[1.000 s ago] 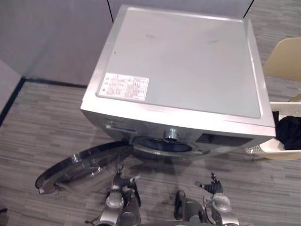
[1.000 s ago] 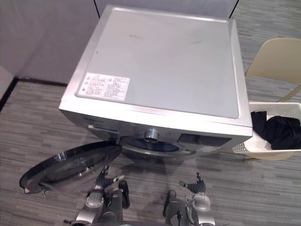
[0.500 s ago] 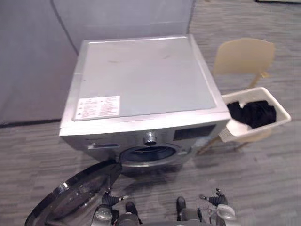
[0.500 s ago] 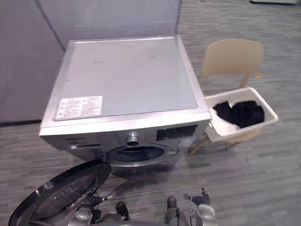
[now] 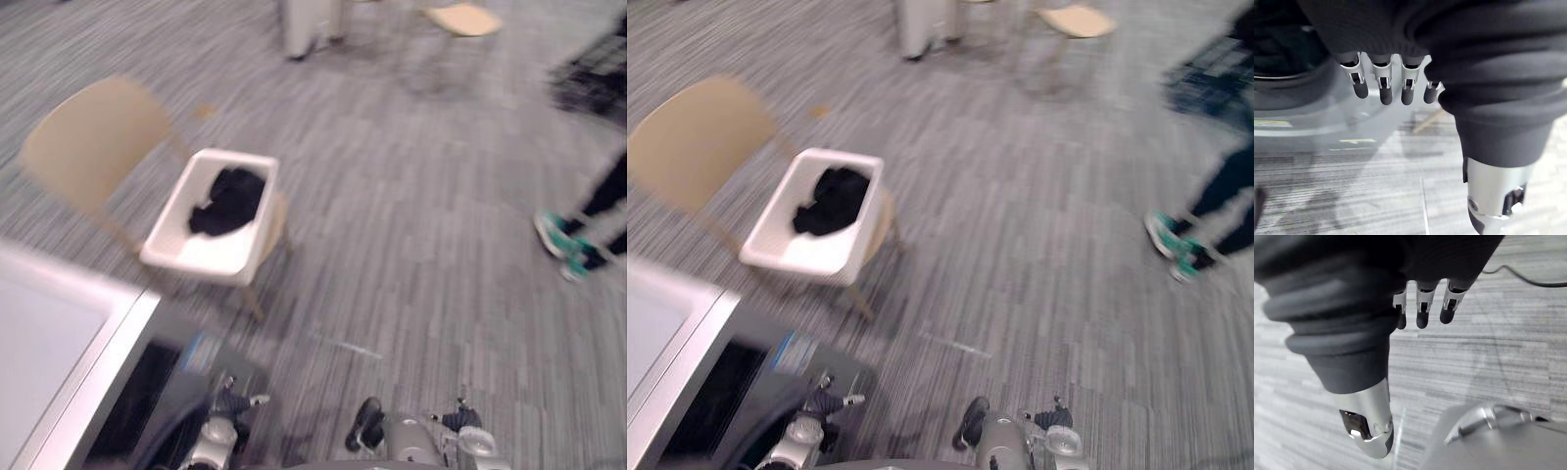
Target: Pick up the laundry basket with both hands and put the clothes into the washing machine.
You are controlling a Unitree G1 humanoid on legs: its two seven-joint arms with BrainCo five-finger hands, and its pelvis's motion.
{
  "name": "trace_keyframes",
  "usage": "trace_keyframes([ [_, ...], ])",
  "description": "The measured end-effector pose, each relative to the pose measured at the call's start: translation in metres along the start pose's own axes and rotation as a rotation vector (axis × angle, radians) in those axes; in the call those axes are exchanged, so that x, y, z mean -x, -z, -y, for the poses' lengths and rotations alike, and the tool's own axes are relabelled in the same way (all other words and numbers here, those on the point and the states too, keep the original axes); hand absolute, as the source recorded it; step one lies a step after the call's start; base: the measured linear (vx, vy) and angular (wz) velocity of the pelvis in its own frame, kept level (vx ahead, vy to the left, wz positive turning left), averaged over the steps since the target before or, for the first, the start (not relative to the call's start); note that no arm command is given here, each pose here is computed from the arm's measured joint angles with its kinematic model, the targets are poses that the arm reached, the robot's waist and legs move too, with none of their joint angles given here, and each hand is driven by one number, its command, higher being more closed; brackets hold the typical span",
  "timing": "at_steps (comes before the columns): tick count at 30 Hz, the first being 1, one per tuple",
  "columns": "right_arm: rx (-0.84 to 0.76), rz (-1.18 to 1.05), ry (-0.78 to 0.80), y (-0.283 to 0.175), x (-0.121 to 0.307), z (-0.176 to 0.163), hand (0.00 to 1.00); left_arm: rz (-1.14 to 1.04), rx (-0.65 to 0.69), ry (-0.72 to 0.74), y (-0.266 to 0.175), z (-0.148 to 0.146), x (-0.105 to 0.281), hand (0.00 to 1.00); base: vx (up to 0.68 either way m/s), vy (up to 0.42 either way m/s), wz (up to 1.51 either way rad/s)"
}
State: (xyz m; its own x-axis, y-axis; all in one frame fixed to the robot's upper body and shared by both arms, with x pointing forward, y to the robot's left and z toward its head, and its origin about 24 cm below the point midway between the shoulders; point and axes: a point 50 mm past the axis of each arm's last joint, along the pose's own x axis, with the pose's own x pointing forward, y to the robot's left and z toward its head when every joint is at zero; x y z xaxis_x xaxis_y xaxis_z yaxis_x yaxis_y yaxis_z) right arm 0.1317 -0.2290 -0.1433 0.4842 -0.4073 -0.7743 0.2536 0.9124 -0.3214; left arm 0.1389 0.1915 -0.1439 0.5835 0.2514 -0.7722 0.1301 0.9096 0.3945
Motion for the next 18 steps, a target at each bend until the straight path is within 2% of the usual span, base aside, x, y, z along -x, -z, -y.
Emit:
trace_keyframes([
  [2, 0.035, 0.011, -0.021, -0.004, 0.0, -0.004, 0.0, 0.018, 0.054, 0.016, -0.004, 0.009, 0.002, 0.0, 0.31, 0.115, -1.61],
  [7, 0.04, 0.06, -0.072, -0.017, 0.001, -0.022, 0.0, 0.078, 0.098, -0.033, -0.017, -0.002, 0.0, 0.0, 0.41, 0.285, -1.22],
  [11, 0.035, 0.115, -0.077, -0.036, 0.0, -0.027, 0.0, 0.084, 0.125, -0.079, -0.017, -0.017, -0.002, 0.0, 0.43, 0.184, 0.27],
  [14, 0.055, 0.17, -0.077, -0.053, -0.002, -0.026, 0.0, -0.008, 0.143, -0.073, 0.004, -0.012, 0.001, 0.0, 0.39, 0.292, 0.16],
  [18, 0.071, 0.139, -0.094, -0.039, 0.001, -0.032, 0.0, -0.072, 0.12, -0.067, 0.024, -0.011, 0.005, 0.0, 0.43, 0.227, 0.44],
])
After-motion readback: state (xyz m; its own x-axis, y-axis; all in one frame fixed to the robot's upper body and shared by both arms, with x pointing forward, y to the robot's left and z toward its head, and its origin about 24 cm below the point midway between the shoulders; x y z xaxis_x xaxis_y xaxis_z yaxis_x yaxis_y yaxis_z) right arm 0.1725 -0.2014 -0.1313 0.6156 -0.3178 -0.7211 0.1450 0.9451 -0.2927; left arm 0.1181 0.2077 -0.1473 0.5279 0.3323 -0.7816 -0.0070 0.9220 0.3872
